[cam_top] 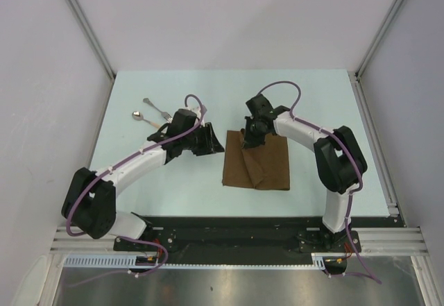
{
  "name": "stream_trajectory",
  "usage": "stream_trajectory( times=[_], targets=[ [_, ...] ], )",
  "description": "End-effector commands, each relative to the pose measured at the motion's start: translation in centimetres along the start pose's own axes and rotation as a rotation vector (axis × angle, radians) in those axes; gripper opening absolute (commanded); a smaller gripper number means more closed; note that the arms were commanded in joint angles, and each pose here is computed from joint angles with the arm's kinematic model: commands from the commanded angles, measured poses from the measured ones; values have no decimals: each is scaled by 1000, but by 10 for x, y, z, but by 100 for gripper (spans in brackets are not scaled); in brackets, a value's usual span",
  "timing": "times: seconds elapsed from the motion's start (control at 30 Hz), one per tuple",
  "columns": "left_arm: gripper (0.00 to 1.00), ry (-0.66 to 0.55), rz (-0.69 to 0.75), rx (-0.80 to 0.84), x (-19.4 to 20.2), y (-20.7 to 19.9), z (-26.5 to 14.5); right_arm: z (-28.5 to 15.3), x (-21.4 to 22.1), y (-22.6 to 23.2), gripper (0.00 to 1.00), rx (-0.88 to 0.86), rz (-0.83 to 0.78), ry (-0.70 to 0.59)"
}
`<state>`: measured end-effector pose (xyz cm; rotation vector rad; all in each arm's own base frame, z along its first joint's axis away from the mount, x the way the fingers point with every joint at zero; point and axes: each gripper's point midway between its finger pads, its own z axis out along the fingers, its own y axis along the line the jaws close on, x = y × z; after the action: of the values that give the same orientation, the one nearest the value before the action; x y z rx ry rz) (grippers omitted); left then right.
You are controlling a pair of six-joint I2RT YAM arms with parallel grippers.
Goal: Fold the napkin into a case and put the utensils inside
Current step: Fold the rectangle-folded napkin at the center of the board.
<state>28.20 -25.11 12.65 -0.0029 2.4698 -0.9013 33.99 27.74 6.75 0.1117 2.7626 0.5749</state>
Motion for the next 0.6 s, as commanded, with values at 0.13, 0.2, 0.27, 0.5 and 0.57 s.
stream_trajectory(
  times=[0.13,0.2,0.27,0.5,0.57],
  targets=[
    [43,-53,5,47,-12,-13,-13,-4,-25,16,0,-60,59,-64],
    [43,-51,4,52,-11,-14,-14,-4,-28,17,0,-64,65,-72],
    [43,-53,4,51,-11,-13,-14,-5,-30,18,0,-65,67,-80],
    [43,-49,2,50,-10,-12,-13,3,-26,25,0,-94,77,-59],
    [43,-49,1,50,-10,-11,-14,7,-22,24,0,-97,77,-47]
  ],
)
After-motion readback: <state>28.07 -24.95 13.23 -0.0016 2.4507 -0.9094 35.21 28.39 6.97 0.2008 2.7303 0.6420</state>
